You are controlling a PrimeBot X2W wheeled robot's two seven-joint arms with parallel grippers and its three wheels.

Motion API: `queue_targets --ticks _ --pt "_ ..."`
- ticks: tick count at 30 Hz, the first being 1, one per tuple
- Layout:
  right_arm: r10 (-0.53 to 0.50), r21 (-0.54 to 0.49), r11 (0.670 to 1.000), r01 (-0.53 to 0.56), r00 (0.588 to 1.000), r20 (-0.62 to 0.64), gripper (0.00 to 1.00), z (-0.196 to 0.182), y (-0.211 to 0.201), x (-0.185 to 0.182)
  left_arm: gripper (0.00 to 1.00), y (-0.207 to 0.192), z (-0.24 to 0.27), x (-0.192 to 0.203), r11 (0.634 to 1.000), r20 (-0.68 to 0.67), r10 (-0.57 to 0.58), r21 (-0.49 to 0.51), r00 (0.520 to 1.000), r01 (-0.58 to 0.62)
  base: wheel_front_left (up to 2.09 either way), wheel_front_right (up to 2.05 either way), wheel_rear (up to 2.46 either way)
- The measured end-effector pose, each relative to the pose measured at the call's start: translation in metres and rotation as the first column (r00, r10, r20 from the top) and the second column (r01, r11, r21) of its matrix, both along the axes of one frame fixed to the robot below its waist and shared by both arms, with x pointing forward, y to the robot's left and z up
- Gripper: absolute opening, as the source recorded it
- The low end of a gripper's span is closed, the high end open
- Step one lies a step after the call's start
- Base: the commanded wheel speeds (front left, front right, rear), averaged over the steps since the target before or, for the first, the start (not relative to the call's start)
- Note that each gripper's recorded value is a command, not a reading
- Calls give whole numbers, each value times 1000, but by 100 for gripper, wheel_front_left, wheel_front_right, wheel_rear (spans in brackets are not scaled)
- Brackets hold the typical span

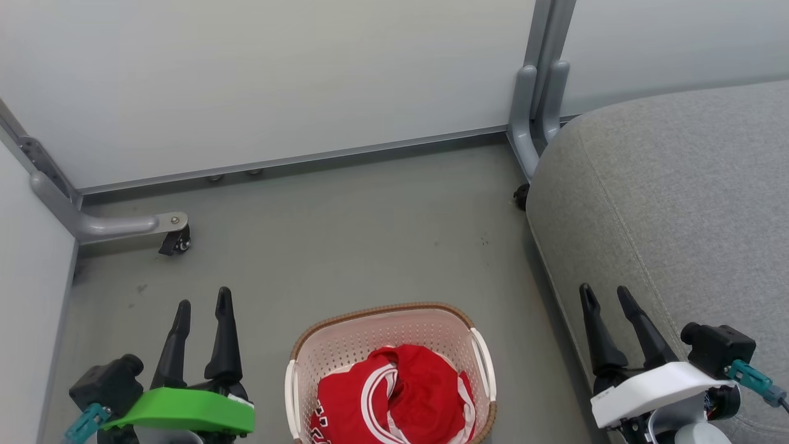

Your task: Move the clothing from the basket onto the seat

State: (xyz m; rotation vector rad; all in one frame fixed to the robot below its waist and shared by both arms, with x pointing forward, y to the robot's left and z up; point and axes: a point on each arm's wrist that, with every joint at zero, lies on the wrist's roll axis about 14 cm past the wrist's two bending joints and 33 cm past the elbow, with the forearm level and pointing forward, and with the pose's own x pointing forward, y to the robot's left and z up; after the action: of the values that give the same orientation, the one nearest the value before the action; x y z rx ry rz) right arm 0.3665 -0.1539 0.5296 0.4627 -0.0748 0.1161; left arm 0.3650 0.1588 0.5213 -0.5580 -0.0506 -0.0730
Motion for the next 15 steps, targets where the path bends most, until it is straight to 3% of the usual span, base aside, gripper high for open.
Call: queue_targets --ticks 15 --pt "25 -147 989 -18 998 49 100 6 9 -5 100 -8 -3 -7 991 19 -24 135 1000 21 0 0 0"
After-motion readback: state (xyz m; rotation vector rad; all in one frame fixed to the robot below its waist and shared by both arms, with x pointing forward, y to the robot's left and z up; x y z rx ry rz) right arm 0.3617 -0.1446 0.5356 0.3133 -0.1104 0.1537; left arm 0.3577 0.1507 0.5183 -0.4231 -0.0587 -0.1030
